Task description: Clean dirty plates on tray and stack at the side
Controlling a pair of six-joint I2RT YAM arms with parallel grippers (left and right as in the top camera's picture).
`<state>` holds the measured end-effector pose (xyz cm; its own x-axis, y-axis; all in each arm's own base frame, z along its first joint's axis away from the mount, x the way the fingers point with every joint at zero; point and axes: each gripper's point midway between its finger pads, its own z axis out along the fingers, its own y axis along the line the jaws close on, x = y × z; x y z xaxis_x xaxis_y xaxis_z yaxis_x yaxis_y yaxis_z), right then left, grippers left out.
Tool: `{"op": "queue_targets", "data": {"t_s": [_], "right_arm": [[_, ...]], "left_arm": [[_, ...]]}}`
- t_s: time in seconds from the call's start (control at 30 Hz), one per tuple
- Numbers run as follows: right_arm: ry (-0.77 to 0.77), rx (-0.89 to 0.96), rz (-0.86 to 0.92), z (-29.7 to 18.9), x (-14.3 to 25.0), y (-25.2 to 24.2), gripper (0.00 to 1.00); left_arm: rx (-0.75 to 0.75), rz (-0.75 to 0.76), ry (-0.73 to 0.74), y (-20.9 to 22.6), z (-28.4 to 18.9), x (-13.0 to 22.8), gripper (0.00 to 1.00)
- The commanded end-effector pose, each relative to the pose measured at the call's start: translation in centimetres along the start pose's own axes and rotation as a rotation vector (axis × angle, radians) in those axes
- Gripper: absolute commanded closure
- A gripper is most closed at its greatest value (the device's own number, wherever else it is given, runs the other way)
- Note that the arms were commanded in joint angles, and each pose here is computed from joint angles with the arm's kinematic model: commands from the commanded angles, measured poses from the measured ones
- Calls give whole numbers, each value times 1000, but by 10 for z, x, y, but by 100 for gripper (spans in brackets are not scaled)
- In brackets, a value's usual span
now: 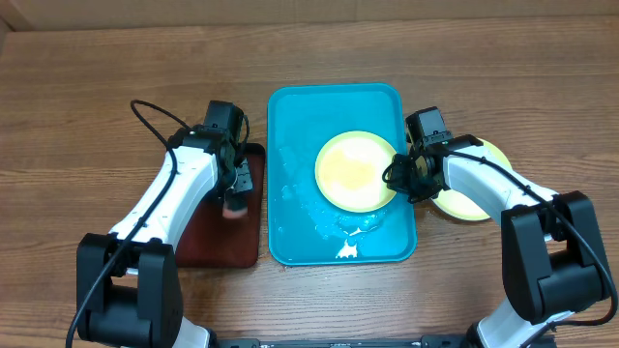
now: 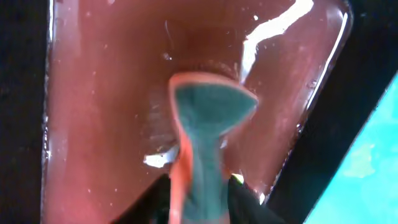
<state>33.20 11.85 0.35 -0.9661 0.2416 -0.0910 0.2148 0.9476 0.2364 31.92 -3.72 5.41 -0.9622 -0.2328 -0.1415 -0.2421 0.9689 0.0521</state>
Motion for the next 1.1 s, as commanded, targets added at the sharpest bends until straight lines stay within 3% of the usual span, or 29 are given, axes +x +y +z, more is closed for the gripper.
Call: {"op": "queue_targets", "data": {"t_s": [0.0, 0.17, 0.3, 0.57, 0.6, 0.63, 0.83, 1.07], "right_arm": [[78, 116, -25, 16, 22, -26, 96], [76, 111, -66, -10, 14, -14, 96], [39, 86, -215, -47, 7, 14, 96], [-140, 104, -473, -120, -5, 88, 96], [-165, 88, -499, -128, -5, 102, 96], [-184, 74, -519, -133, -4, 113, 96], [-356, 12, -660, -151, 7, 183, 96], [-520, 65, -780, -132, 32, 240, 96]], "left_arm": [[64, 23, 8, -7, -15, -5, 60], [121, -32, 9, 0, -55, -21, 57], [203, -76, -65, 12, -103, -48, 51], [234, -227, -267, 67, -197, -87, 19], [233, -246, -287, 75, -206, -90, 13], [230, -264, -300, 82, -214, -91, 1], [235, -330, -325, 106, -231, -90, 0], [233, -340, -318, 109, -230, -89, 0]]}}
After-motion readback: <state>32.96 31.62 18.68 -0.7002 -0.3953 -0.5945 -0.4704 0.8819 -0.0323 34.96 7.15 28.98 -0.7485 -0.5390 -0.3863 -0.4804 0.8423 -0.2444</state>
